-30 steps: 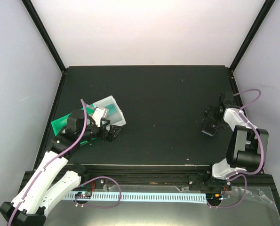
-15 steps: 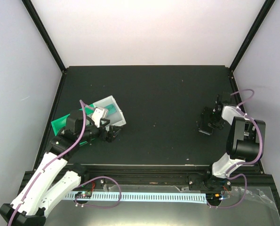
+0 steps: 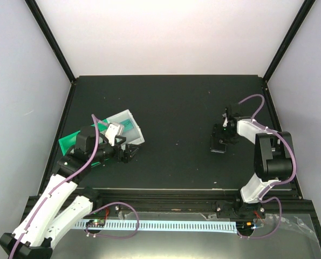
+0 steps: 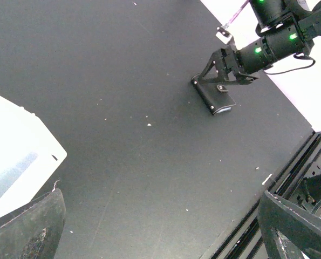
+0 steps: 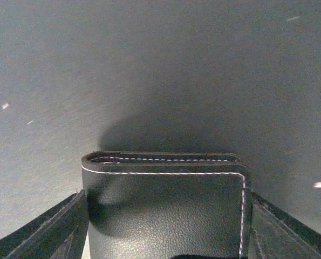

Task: Take the credit cards out of the card holder

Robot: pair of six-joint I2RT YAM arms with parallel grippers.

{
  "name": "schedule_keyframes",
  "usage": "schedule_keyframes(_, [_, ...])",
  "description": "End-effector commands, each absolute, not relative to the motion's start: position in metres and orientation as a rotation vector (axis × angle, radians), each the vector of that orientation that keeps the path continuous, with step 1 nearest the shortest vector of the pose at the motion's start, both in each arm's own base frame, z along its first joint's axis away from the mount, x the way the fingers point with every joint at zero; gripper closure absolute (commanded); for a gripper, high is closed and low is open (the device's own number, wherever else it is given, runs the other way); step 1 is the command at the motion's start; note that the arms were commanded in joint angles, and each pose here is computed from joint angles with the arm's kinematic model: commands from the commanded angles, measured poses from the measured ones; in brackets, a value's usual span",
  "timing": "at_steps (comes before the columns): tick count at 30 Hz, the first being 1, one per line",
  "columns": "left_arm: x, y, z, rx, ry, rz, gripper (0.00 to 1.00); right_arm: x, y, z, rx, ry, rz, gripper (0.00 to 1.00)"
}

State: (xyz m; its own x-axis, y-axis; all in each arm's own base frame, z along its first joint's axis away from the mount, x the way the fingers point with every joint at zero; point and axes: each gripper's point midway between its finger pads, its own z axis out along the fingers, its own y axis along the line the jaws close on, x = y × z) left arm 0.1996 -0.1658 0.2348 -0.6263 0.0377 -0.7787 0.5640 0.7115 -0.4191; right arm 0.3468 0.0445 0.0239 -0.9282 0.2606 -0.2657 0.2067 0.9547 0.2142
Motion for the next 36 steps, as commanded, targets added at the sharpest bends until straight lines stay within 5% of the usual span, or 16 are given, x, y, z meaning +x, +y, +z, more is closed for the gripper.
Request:
schedule_keyframes(1, [0.198,-0.165,0.240,0.479,2.103,-0.834,0.01,0.339,0.081,0.027,0.214,2.829,0.291,0.25])
schedule_keyframes(20, [0.199,-0.163,0.238,0.462,2.110,-0.823,0.01,0.275,0.218,0.035,-0.232,2.857,0.336,0.31])
schedule_keyframes(30, [0.200,-0.163,0.237,0.462,2.112,-0.819,0.01,0.262,0.195,0.071,-0.236,2.789,0.163,0.22])
schedule_keyframes(36, [0.201,-0.162,0.236,0.456,2.119,-0.813,0.01,0.250,0.205,0.080,-0.296,2.785,0.217,0.46])
